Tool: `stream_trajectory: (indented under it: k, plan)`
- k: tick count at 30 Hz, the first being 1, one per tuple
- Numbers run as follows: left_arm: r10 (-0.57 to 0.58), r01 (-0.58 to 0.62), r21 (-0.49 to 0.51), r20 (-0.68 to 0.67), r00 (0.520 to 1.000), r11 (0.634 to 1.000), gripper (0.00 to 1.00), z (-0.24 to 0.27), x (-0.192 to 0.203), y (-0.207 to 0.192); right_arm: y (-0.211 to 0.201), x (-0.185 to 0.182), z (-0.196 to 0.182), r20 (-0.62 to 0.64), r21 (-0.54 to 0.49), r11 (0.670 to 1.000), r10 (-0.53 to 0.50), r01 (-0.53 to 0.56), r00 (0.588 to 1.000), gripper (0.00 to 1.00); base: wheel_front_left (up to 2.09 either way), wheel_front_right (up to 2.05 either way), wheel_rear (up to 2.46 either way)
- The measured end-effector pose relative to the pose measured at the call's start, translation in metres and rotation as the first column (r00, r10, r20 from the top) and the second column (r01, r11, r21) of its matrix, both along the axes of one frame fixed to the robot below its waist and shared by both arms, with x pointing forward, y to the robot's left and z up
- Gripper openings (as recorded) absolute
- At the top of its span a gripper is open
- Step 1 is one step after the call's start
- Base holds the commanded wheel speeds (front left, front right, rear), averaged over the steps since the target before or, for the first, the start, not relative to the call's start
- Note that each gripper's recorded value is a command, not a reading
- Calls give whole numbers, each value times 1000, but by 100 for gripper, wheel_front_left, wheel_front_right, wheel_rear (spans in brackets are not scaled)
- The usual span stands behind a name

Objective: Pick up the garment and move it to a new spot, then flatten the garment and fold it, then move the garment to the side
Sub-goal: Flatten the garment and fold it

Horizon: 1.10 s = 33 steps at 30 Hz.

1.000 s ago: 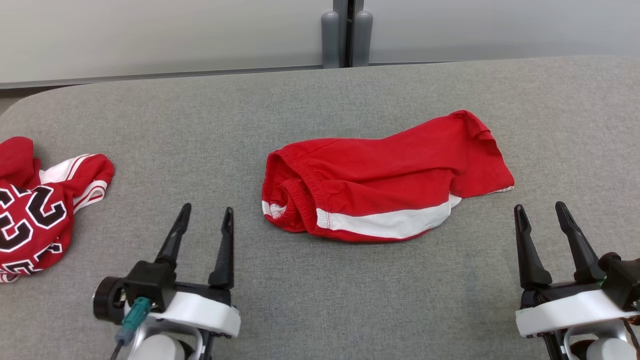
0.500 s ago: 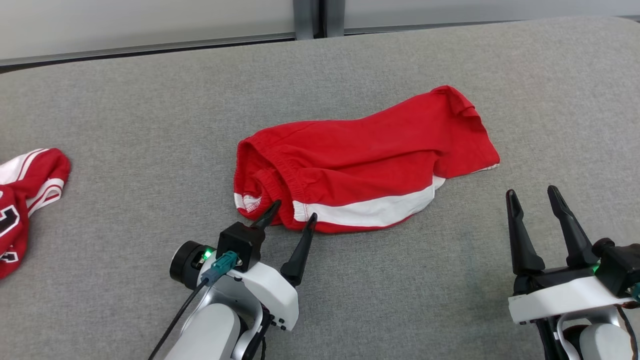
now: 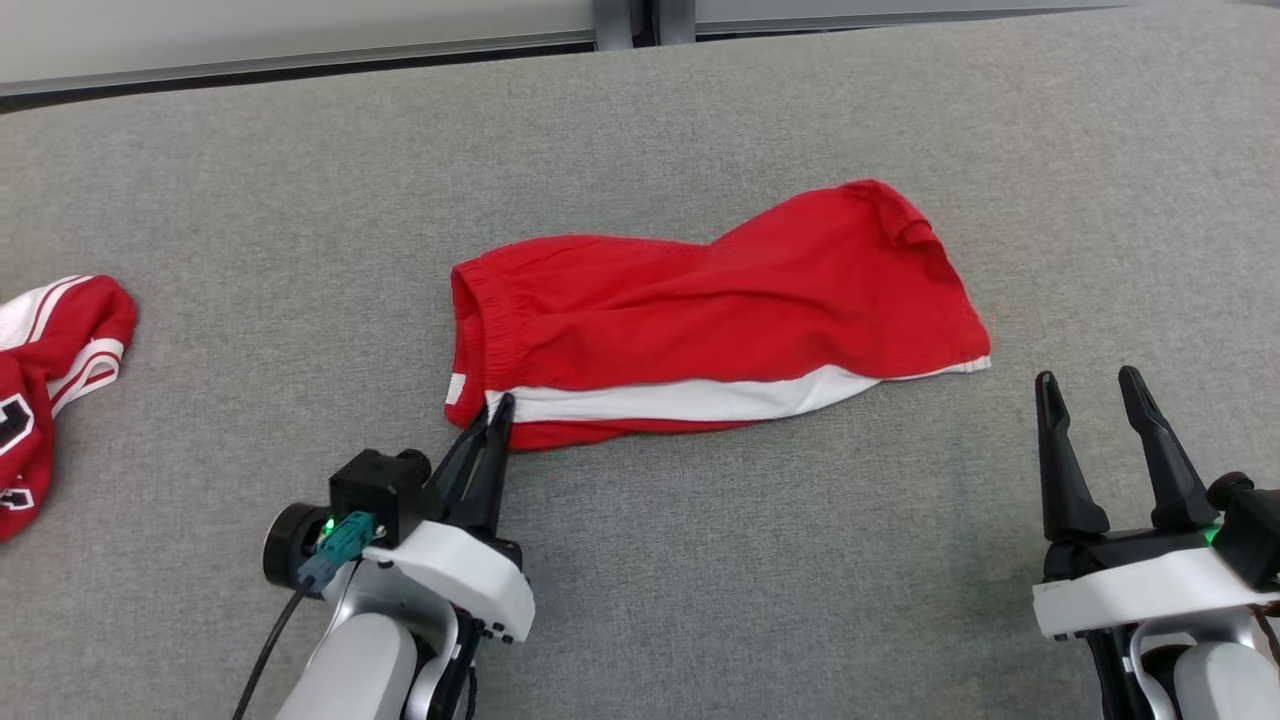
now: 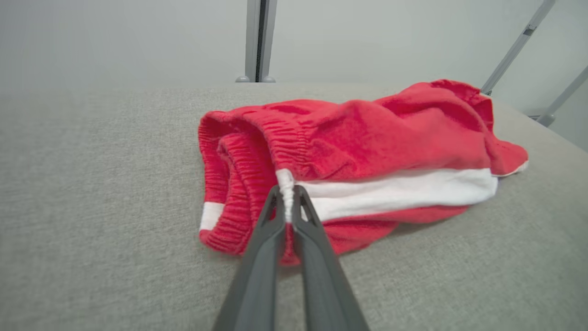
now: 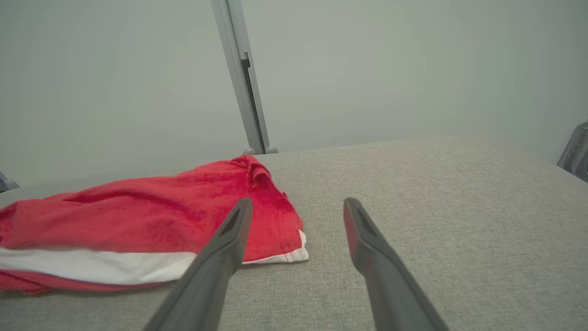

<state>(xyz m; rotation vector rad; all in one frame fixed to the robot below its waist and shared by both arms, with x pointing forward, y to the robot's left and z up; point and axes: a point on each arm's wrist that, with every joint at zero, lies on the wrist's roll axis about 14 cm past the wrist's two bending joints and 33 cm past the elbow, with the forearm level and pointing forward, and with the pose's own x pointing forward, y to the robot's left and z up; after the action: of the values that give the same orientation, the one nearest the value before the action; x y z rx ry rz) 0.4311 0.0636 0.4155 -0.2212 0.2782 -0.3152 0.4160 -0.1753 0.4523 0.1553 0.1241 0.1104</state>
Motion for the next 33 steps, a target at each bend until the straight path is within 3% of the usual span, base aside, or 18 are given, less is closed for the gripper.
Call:
stream_trajectory:
  k: [10, 11, 12, 13, 23, 33]
  plan:
    - [106, -105, 25, -65, 992, 994, 3, -11, -25, 37, 2, 1, 2, 3, 0, 1000, 8, -8, 1000, 100, 0, 0, 0]
    - [118, -117, 21, -62, 991, 993, 57, -10, -25, 39, 2, 1, 3, 5, 0, 1000, 8, -8, 1000, 100, 0, 0, 0]
    - [122, -122, 19, -56, 991, 992, 57, -9, -26, 40, 2, 1, 4, 6, -1, 1000, 7, -7, 1000, 100, 0, 0, 0]
    - [122, -122, 19, -56, 991, 992, 100, -9, -26, 40, 2, 1, 4, 6, -1, 1000, 7, -7, 1000, 100, 0, 0, 0]
    - [224, -220, -43, 168, 960, 975, 100, 47, -14, 58, 2, -2, 28, 67, -22, 1000, 19, -17, 998, 100, 0, 0, 0]
    - [269, -300, 74, 279, 922, 951, 100, 70, -31, 96, 13, -22, 43, 79, -44, 997, 63, -59, 995, 100, 0, 0, 0]
